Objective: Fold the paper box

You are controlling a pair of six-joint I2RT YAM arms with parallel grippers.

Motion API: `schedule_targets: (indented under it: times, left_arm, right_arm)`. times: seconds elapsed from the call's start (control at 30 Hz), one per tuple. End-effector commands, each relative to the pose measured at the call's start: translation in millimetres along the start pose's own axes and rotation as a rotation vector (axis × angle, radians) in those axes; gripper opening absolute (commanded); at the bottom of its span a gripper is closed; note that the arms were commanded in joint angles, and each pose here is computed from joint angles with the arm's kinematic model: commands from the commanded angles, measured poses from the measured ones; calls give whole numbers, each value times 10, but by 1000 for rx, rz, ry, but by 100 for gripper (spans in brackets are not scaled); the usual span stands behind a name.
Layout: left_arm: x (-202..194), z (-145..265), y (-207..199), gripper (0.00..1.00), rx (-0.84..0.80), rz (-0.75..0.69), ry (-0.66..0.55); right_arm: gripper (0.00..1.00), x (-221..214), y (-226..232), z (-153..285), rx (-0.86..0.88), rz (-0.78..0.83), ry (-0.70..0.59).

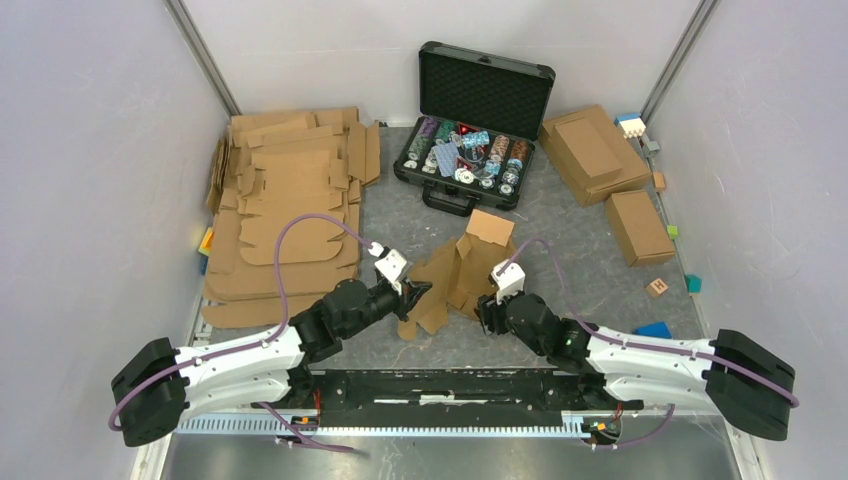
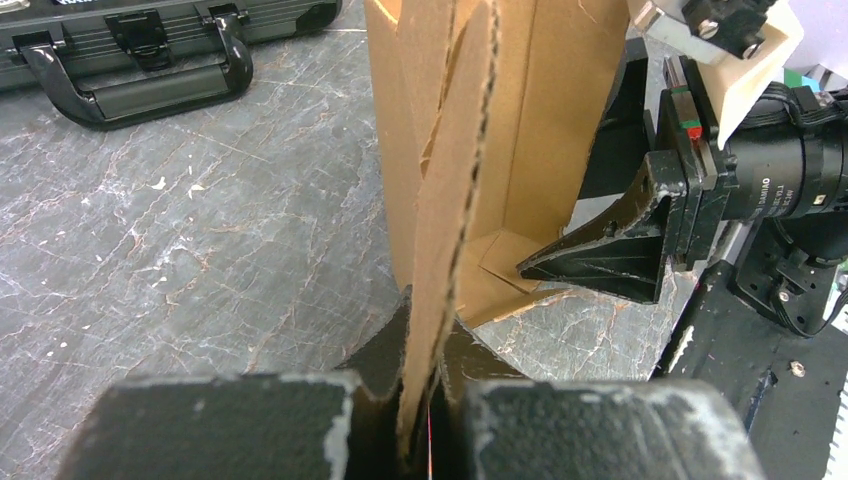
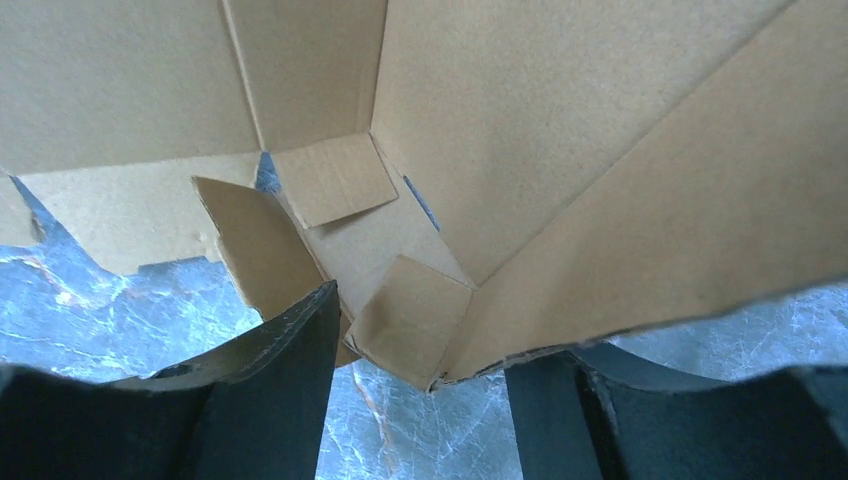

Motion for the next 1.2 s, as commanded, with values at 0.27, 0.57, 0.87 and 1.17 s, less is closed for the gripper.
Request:
schedule_targets:
  times: [0.27,0.57,0.87,1.17]
  left_arm:
    - [113,6,-58,4,-18,27,-55]
    - [107,-1,-75,4,-25,26,-51]
    - [125,9,-68,4,-20,23,-55]
    - [122,13,-57,4,-10,21,-52]
  right_arm:
    - [47,267,160,6,52,-179,-110]
    - [51,335,191,-83,22,-223,-118]
    - [57,402,278,-70,74,-339,-160]
    - [82,363,361,-10,154,-239,-122]
Point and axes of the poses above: each gripper's point midway between its finger pads, its own z axis back along the fingers, its own y axis along the line the jaws close on, x = y × z, the point moved 3 cm from there along z, back along the fingers, and after that the axes turned 1 degree about -z, right-handed, at the moved point
